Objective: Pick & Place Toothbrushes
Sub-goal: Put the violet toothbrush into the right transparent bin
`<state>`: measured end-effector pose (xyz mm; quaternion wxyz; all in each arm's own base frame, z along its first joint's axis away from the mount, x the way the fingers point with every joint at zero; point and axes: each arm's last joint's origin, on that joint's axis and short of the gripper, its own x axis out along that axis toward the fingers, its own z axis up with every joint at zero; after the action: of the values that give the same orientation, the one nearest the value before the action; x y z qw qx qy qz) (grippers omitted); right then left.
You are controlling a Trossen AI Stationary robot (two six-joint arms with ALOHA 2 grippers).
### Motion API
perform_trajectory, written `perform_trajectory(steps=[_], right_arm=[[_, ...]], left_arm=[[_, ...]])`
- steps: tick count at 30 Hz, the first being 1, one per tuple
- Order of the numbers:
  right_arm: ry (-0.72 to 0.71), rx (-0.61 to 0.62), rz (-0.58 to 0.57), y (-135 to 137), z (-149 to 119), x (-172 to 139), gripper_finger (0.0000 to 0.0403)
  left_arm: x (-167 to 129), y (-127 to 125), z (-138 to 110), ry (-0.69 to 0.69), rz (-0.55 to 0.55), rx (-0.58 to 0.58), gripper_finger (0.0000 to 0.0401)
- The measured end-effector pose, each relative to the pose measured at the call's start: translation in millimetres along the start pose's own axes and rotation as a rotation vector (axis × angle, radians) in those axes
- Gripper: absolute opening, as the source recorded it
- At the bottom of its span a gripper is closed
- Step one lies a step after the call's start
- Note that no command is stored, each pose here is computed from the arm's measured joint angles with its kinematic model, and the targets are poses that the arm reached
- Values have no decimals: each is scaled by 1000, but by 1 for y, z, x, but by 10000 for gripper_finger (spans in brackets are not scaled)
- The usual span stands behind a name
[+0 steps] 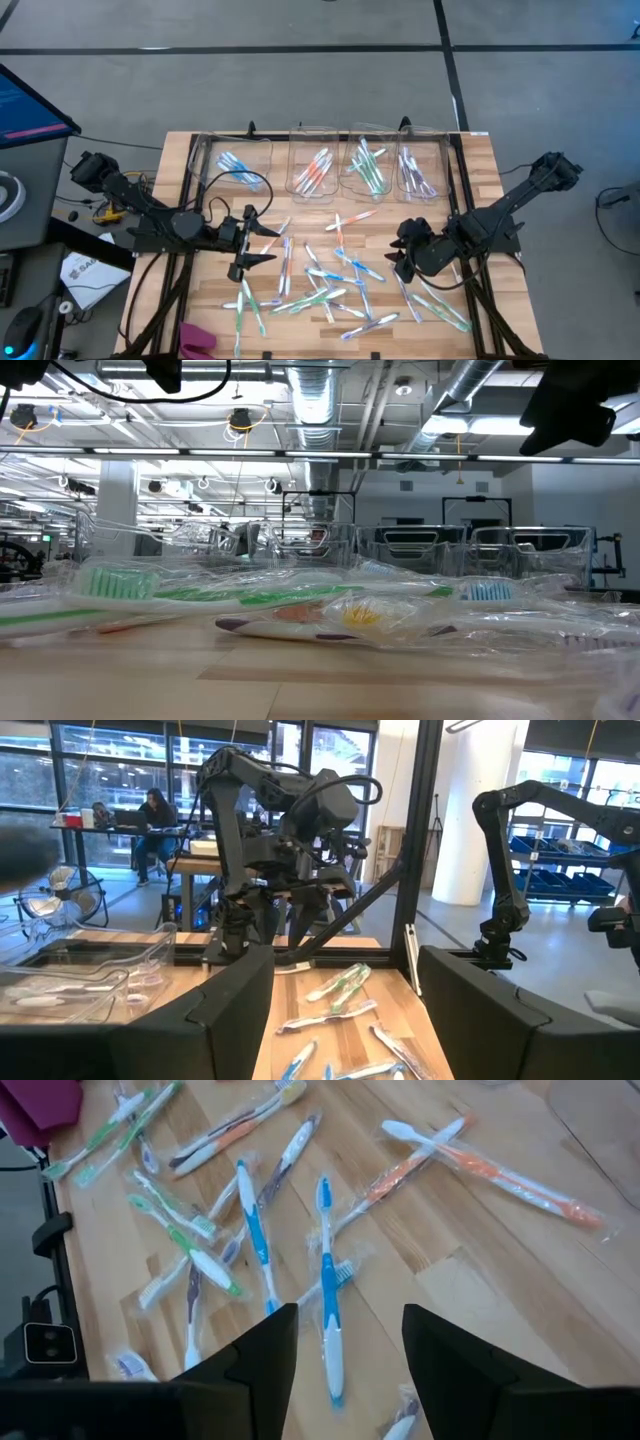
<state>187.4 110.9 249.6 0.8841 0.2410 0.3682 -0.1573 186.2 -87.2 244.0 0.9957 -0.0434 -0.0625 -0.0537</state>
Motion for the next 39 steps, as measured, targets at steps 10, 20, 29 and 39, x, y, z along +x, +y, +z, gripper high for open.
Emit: perform_trajectory(steps=[10, 20, 29, 39], right_arm=[[68, 102, -72, -6, -11, -4, 176], [103, 146, -50, 2, -29, -10, 172], [112, -93, -13, 16, -40, 2, 178], [297, -34, -66, 16, -49, 23, 161]], left_arm=[[0, 0, 0, 1, 0, 44, 241], [0, 0, 0, 2, 0, 57, 241], [0, 0, -1, 5, 0, 53, 241], [0, 0, 0, 5, 1, 52, 241]])
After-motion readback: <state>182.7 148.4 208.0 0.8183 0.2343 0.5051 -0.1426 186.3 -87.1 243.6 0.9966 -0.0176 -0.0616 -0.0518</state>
